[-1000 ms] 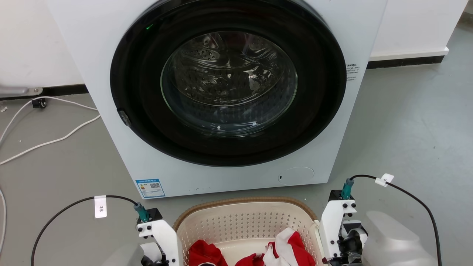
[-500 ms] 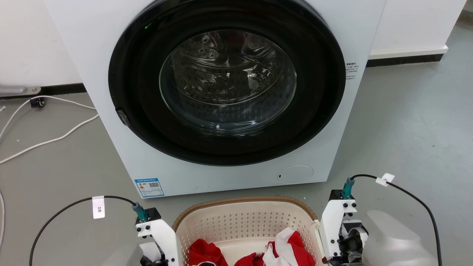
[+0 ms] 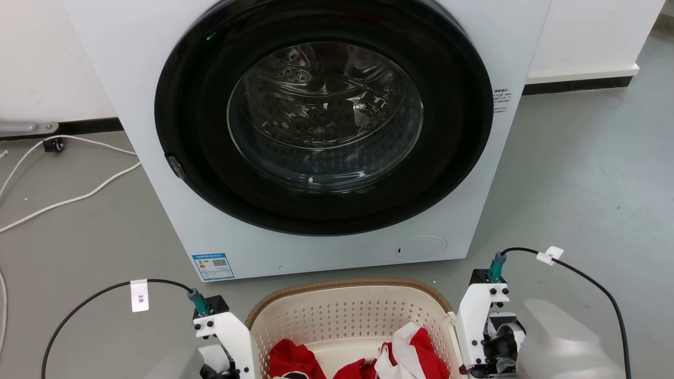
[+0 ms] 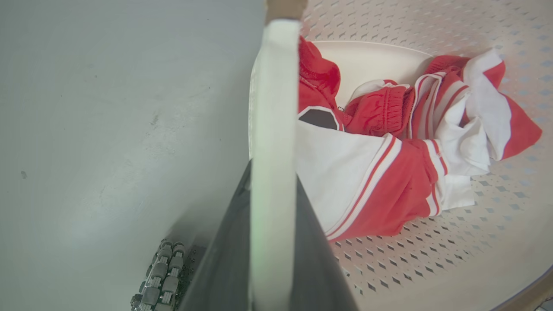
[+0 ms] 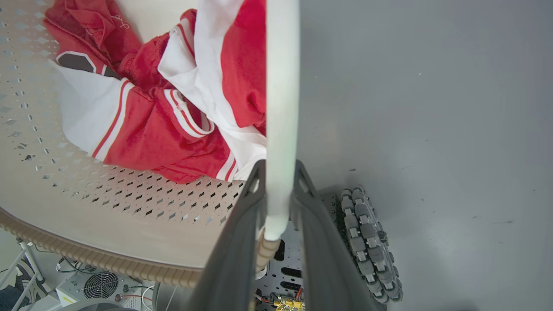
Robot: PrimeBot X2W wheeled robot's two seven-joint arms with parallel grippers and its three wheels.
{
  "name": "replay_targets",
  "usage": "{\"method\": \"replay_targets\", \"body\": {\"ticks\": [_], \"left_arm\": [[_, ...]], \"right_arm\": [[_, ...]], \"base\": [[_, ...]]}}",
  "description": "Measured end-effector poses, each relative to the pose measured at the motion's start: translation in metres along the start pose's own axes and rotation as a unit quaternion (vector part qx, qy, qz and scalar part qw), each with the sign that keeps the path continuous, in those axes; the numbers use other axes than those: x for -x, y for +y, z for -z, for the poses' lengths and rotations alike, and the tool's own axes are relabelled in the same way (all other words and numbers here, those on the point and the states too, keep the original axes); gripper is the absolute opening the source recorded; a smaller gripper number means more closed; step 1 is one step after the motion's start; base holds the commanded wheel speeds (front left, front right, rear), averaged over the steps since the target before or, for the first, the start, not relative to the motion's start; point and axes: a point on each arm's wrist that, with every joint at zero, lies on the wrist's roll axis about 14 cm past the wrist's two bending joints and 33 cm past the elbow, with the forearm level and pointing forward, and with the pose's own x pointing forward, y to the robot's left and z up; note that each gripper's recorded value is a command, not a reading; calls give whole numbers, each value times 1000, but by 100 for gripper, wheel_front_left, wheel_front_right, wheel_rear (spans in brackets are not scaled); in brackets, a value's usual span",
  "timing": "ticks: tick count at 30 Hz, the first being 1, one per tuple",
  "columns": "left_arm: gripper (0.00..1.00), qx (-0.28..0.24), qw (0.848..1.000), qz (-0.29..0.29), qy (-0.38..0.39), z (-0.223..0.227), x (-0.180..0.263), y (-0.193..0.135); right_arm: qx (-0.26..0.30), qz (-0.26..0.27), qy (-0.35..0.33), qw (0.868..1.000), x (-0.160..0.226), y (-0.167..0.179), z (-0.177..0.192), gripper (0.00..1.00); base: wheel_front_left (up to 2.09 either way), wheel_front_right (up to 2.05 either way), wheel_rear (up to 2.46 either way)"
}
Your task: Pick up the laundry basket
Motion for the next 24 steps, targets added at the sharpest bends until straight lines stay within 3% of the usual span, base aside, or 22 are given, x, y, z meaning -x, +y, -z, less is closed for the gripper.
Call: {"method": "replay_targets", "body": {"ticks": [24], "left_arm": [[0,-2,1000,-1,-2,1,-1,0]], "right_arm": [[-4,-1,7,1000,0,0,1,0]], "base": [[0,0,0]]}}
